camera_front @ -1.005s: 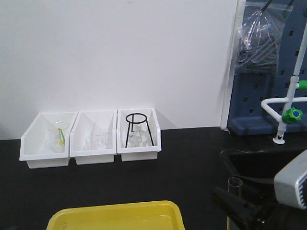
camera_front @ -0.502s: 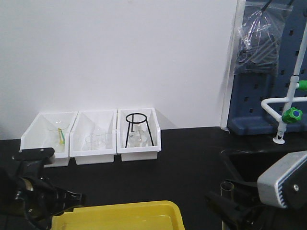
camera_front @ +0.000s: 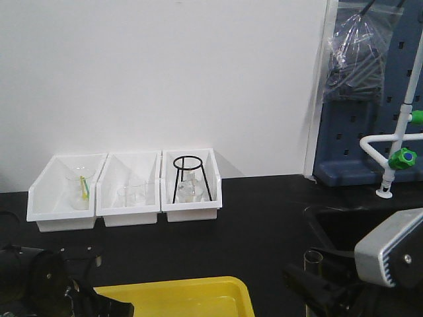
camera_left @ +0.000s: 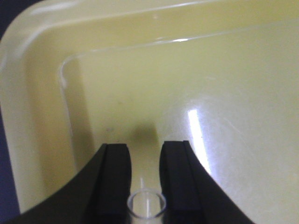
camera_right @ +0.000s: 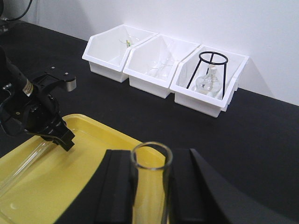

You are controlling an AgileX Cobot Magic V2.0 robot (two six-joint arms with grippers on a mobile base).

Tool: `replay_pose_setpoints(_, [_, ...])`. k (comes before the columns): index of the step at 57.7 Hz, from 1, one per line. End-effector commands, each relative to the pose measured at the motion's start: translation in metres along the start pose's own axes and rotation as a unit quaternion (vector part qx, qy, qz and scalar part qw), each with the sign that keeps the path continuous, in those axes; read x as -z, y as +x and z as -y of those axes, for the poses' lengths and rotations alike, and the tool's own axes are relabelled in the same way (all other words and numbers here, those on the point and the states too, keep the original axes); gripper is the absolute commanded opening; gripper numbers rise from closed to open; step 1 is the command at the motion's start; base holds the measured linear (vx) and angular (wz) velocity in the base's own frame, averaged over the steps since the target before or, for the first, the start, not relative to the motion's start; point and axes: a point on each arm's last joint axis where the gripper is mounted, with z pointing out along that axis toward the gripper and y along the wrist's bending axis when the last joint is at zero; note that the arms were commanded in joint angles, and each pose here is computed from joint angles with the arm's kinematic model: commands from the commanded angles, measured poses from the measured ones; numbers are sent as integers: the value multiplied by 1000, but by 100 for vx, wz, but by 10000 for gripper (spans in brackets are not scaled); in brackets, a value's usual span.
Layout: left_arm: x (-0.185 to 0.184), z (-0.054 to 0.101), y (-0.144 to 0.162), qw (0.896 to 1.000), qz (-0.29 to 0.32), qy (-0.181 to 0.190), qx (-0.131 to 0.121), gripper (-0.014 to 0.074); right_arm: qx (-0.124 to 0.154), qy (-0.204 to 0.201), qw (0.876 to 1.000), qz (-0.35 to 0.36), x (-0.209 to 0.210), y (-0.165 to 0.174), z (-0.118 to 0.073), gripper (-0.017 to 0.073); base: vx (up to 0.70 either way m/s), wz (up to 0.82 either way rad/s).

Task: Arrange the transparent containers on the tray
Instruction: 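Lower the left gripper's tube into the yellow tray and open, then lower the right gripper's tube into the yellow tray and open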

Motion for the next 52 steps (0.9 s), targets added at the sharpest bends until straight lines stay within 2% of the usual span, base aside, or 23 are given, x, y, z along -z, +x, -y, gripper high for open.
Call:
replay_pose_setpoints(1, [16,8,-13,999,46,19,10,94,8,-4,998,57,4,-18,0,-11,0,0])
replay_pose_setpoints(25, [-2,5,-9,1000,20,7,11,378,8,-4,998,57,4,-18,0,-11,0,0])
replay_pose_setpoints(29, [-2,5,-9,1000,22,7,10,399,8,-4,998,57,4,-18,0,-11,0,0])
replay_pose_setpoints(41, [-2,2,-10,999,25,-10,-18,408,7,-4,998,57,4,-18,0,-11,0,0])
replay_pose_setpoints(52, [10,3,-13,999,43,-7,-17,408,7,-4,998,57,4,-18,0,-11,0,0])
